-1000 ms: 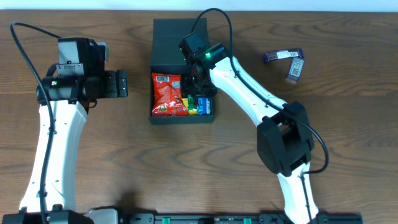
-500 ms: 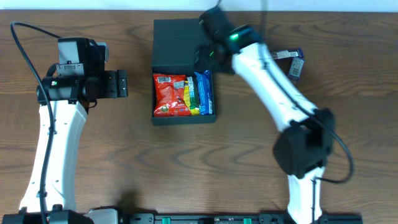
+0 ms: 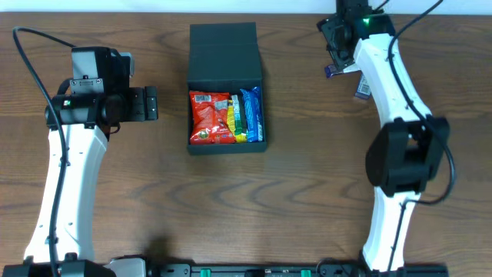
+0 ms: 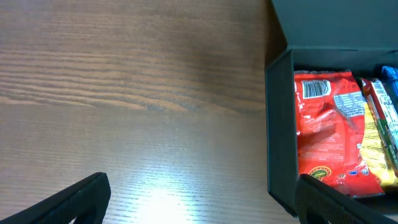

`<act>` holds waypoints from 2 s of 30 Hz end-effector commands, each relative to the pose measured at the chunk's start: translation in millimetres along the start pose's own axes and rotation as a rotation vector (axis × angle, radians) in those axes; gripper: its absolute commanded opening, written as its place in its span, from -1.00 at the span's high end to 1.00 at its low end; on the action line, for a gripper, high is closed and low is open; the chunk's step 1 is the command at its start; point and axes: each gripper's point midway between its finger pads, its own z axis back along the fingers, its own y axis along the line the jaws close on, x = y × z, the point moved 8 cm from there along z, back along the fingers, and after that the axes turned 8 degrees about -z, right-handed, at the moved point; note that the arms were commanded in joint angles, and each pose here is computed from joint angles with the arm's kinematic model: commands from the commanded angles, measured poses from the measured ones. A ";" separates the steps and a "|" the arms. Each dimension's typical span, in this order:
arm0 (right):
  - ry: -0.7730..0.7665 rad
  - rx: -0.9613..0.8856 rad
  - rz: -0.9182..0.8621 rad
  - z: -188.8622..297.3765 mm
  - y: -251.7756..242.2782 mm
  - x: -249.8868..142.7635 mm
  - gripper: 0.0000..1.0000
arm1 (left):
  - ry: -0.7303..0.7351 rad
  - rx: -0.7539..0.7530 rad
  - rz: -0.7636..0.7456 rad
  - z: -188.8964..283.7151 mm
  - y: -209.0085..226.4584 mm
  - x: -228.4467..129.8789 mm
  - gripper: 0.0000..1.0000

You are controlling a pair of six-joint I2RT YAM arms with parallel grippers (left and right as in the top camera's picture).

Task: Pack container
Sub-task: 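Move the right gripper to the purple bar and grasp it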

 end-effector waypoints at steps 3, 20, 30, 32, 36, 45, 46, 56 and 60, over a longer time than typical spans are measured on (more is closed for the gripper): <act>0.136 -0.031 -0.144 -51.6 -7.6 22.4 -0.68 | -0.027 0.013 -0.009 8.1 2.0 5.5 -0.91; 0.182 -0.228 -0.258 -87.0 -39.2 44.0 -0.72 | -0.019 0.012 -0.009 5.5 2.1 5.3 -0.91; 0.180 -0.265 -0.310 -101.1 -53.5 56.7 -0.55 | 0.004 0.008 -0.007 1.2 2.0 3.1 -0.91; 0.198 -0.268 -0.323 -103.5 -56.3 59.6 -0.43 | 0.003 0.009 -0.008 1.2 2.1 3.3 -0.91; 0.202 -0.270 -0.334 -105.2 -59.6 66.2 -0.22 | 0.001 0.009 -0.008 1.2 2.1 3.6 -0.91; 0.211 -0.268 -0.311 -105.0 -62.9 74.3 0.21 | -0.002 0.009 -0.008 1.2 2.2 4.2 -0.91; 0.214 -0.267 -0.307 -105.0 -62.9 74.2 0.24 | -0.002 0.009 -0.008 1.2 2.2 4.2 -0.91; 0.244 -0.285 -0.227 -103.1 -67.9 73.3 0.39 | -0.002 0.009 -0.008 1.2 2.2 4.2 -0.91; 0.261 -0.280 -0.139 -102.7 -67.4 68.8 0.41 | -0.002 0.009 -0.008 1.2 2.2 4.2 -0.91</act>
